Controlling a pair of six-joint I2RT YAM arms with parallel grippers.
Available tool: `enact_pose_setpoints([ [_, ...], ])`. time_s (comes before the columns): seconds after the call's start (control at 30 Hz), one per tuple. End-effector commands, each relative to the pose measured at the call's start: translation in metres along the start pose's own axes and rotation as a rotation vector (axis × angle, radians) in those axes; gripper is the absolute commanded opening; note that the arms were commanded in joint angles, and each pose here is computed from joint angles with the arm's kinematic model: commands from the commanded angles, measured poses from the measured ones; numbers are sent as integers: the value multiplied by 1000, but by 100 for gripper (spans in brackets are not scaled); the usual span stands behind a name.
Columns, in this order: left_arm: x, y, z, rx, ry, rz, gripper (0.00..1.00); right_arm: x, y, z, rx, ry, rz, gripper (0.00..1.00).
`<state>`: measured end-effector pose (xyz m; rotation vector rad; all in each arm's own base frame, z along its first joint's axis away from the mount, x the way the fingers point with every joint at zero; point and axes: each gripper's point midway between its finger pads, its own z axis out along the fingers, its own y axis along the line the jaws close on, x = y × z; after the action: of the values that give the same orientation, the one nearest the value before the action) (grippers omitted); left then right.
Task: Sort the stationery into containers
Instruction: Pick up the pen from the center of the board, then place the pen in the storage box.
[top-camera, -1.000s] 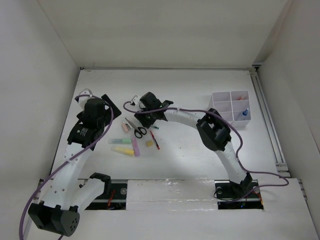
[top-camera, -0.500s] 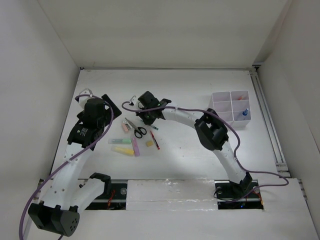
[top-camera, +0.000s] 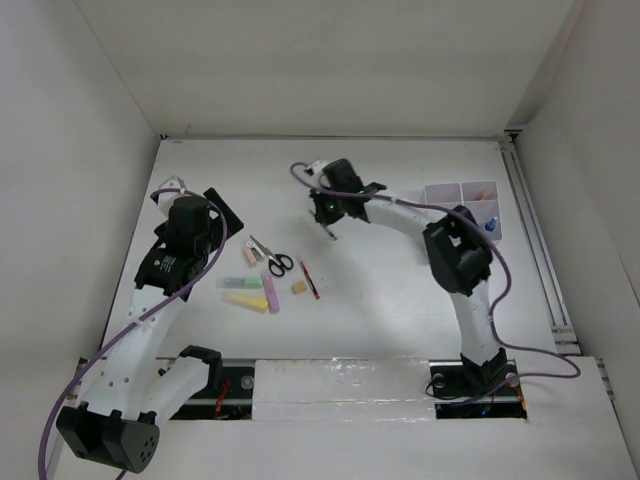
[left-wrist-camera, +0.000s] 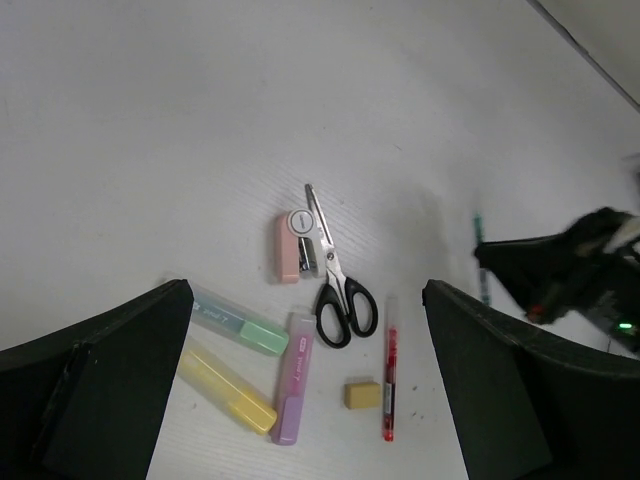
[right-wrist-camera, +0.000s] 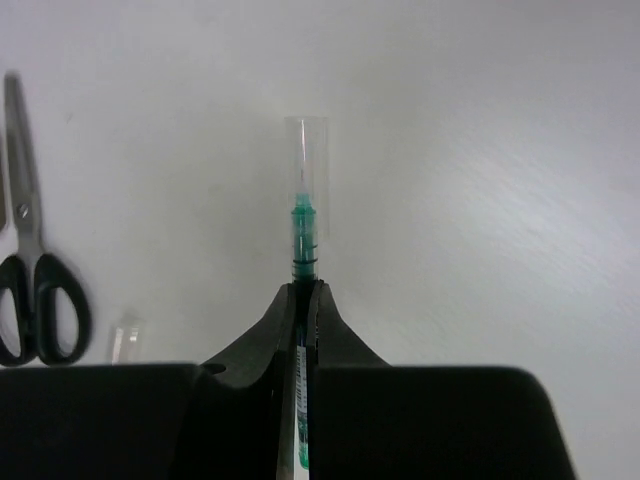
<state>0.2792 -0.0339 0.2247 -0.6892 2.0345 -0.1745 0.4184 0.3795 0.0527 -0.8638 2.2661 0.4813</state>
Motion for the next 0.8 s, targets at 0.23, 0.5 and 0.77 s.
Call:
enact_pose_setpoints([
  [0.23, -12, -13, -4, 61, -26, 17, 100, -139, -103, -222, 23, -772, 224, 0],
  [0.5, -10, -18, -5, 89, -15, 26, 100, -69, -224, -358, 548, -1116, 440, 0],
  [0.77, -9, -21, -4, 104, -14, 32, 100, -10, -269, -430, 824, -1323, 566, 0],
])
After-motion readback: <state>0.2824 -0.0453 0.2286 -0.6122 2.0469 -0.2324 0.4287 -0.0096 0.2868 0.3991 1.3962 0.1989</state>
